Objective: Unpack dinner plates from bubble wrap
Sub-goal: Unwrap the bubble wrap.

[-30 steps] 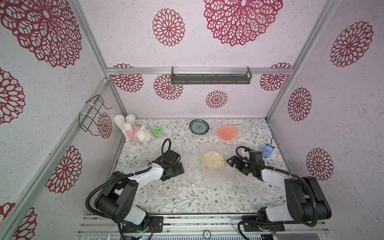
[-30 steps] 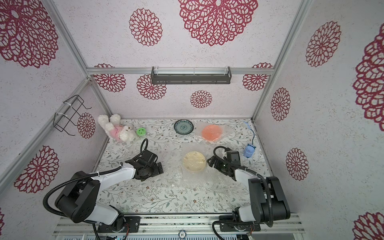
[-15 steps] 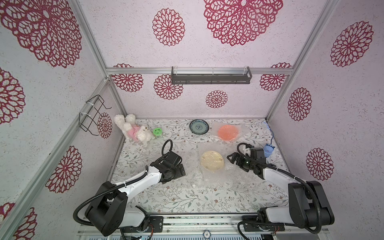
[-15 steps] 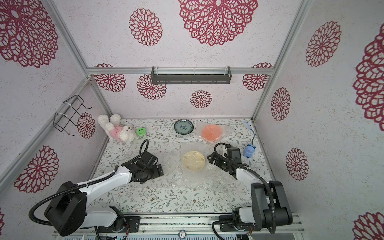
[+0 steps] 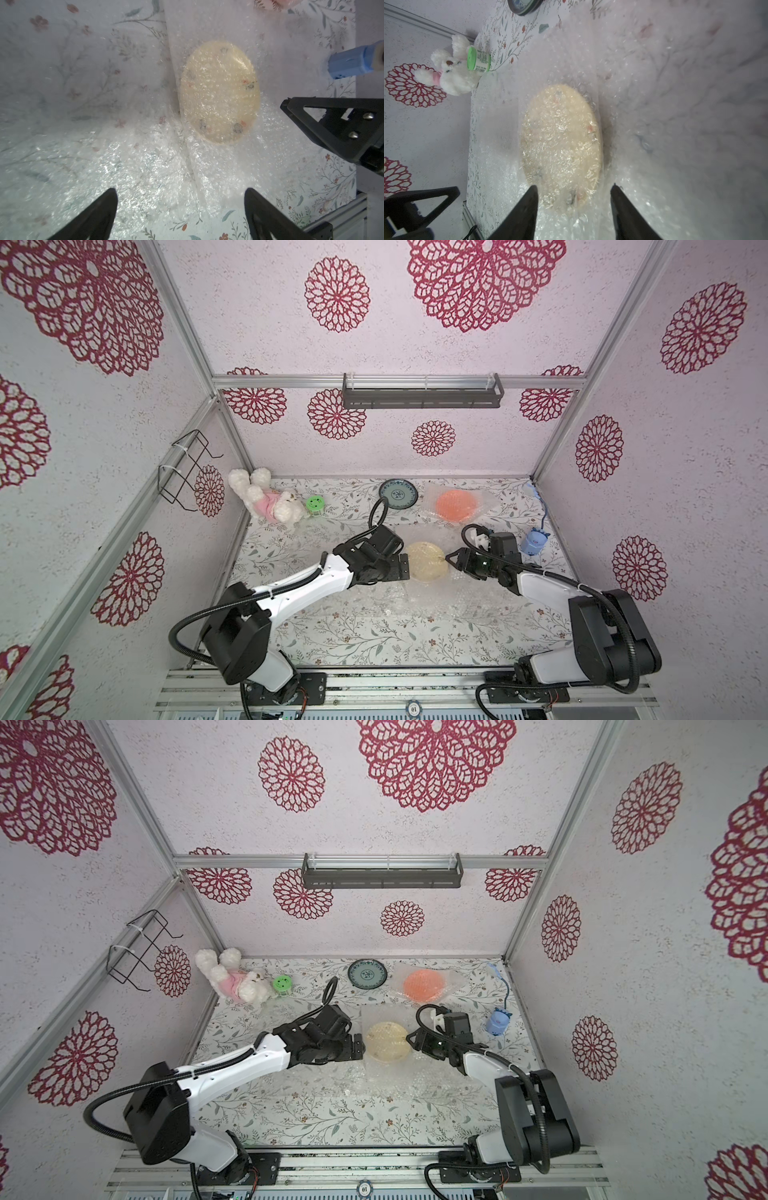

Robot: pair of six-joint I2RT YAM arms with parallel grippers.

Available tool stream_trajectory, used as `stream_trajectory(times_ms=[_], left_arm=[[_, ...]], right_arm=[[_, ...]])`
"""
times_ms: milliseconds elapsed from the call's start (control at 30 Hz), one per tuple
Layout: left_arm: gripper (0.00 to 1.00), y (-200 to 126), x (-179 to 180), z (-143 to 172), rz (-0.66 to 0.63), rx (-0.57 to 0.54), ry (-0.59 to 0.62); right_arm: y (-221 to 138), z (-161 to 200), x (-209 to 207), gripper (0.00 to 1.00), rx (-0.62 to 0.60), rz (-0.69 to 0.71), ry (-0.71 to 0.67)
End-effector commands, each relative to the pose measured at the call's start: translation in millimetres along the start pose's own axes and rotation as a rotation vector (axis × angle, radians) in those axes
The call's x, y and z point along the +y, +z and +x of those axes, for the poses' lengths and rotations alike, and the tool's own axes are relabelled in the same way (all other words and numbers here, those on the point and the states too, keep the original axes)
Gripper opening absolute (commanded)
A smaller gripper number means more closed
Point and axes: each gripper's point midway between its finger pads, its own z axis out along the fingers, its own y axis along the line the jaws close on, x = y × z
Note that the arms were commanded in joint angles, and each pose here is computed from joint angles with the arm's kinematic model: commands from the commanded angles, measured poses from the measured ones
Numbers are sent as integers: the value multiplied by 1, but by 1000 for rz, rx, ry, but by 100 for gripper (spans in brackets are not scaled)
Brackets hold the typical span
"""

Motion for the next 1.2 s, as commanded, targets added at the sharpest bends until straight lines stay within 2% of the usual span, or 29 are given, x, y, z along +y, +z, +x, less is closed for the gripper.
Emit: stream_trajectory(times_ms=[0, 133, 333, 500, 633, 967, 1167], left_arm=[[97, 15, -36, -5, 92, 11, 36], [97, 44, -50, 2, 108, 59, 33], [97, 78, -42, 26, 68, 138, 36], [97, 94, -30, 45, 22, 180, 42], [97, 102, -22, 52, 2, 201, 37], [97, 96, -28, 49, 24, 198, 48], [97, 65, -30, 36, 22, 148, 63]], right_arm=[[9, -10, 14, 50, -5, -42, -41], [22, -9, 6, 43, 12, -13, -34], [32, -3, -7, 39, 41, 28, -28], [38, -2, -10, 38, 51, 31, -28], [46, 3, -12, 32, 75, 5, -5], [33, 3, 2, 10, 49, -45, -26], [18, -2, 15, 2, 24, -55, -60]])
